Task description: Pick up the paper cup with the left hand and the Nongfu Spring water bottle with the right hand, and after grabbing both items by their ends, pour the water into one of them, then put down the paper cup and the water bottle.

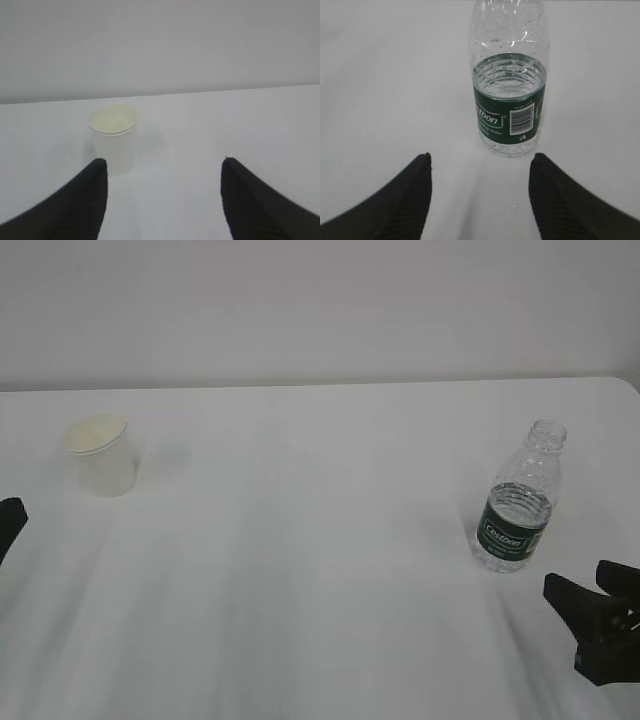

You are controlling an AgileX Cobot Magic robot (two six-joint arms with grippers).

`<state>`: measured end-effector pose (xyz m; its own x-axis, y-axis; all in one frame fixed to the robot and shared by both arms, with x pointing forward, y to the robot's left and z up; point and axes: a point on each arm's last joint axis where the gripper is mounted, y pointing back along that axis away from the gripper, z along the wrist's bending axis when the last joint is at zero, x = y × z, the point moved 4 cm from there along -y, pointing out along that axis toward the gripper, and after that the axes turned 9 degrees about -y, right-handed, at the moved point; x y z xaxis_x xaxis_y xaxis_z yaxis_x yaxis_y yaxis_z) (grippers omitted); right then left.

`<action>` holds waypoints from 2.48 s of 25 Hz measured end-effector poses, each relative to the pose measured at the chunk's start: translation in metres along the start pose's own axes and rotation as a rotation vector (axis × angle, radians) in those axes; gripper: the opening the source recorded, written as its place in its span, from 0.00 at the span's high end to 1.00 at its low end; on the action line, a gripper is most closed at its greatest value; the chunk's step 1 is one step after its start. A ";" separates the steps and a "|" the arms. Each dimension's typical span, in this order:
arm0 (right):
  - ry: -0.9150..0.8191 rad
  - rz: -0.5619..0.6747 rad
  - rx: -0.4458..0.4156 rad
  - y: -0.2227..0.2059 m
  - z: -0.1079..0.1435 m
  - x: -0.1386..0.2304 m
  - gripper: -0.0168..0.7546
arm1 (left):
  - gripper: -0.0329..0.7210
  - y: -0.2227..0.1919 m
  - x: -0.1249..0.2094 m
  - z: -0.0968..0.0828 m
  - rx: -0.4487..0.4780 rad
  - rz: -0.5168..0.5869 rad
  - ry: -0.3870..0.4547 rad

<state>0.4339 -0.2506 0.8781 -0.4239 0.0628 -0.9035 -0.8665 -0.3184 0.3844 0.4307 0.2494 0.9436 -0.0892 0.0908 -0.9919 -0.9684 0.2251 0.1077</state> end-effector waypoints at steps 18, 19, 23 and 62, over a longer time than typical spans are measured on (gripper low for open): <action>0.019 -0.034 0.015 -0.012 -0.005 -0.010 0.17 | 0.13 -0.003 0.015 -0.001 0.003 0.091 -0.003; 0.019 -0.034 0.016 -0.014 -0.005 -0.010 0.17 | 0.13 -0.004 0.019 -0.001 0.004 0.109 -0.005; 0.017 -0.025 0.016 -0.021 -0.007 -0.010 0.17 | 0.13 -0.008 0.029 -0.002 0.003 0.144 -0.014; 0.008 -0.003 0.028 -0.075 -0.022 -0.008 0.19 | 0.17 -0.017 0.064 -0.005 0.015 0.282 -0.041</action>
<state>0.5086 -0.2484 0.8524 -0.4190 0.0564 -0.9062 -0.8751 -0.2915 0.3864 0.4401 0.2466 0.8778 -0.3445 0.1913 -0.9191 -0.9032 0.1995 0.3800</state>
